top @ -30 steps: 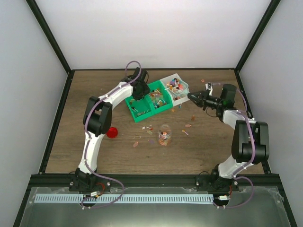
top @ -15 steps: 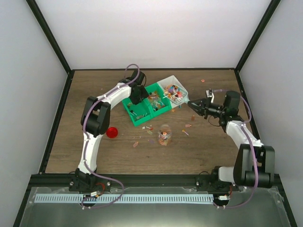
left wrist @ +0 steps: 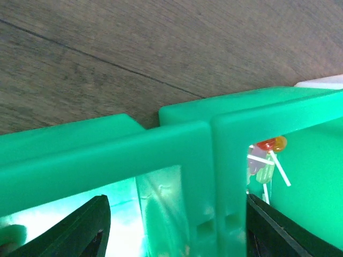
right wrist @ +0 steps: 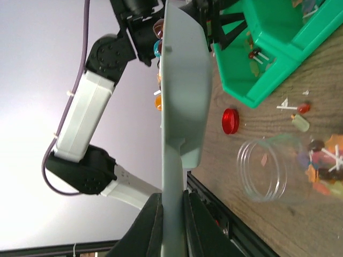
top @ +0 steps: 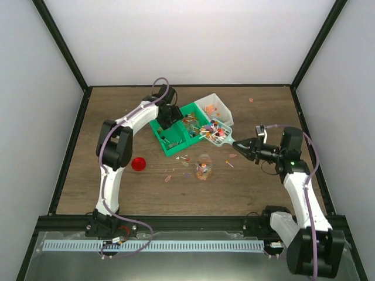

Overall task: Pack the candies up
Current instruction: Place the fake candies in the packing bottle.

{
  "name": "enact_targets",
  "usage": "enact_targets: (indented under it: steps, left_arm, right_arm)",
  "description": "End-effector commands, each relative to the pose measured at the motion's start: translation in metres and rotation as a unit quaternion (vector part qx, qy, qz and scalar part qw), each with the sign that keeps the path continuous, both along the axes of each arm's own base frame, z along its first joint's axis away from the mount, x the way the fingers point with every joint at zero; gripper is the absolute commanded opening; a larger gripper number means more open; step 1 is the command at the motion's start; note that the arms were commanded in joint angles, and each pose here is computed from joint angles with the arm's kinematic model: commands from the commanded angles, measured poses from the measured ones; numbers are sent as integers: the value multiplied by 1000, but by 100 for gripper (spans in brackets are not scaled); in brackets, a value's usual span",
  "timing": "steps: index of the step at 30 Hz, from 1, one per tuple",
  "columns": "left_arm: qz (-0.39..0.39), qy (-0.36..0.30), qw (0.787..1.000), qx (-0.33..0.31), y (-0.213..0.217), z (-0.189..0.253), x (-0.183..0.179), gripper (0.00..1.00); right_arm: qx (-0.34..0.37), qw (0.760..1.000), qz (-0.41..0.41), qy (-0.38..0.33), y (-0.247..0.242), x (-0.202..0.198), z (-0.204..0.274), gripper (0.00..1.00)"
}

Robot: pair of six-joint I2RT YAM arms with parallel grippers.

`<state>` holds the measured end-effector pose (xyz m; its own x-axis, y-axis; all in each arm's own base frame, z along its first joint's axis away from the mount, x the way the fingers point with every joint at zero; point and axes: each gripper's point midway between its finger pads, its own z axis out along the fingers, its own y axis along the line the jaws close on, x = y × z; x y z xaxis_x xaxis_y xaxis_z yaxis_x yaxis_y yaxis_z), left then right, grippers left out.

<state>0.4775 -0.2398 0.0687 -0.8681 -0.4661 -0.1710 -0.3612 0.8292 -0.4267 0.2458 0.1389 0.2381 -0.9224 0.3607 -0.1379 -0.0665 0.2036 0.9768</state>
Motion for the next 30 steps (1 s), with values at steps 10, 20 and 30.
enact_targets:
  steps: [10, 20, 30]
  left_arm:
    - [-15, -33, 999, 11, 19, 41, -24, 67]
    - [-13, -42, 999, 7, 25, 49, -25, 67]
    - [-10, -36, 999, 2, 31, 45, -25, 67]
  right_arm:
    - [-2, 1000, -8, 24, 5, -67, -9, 1]
    - [-82, 996, -42, 7, -4, -81, -8, 1]
    - [-109, 993, -43, -8, -6, -90, -7, 1]
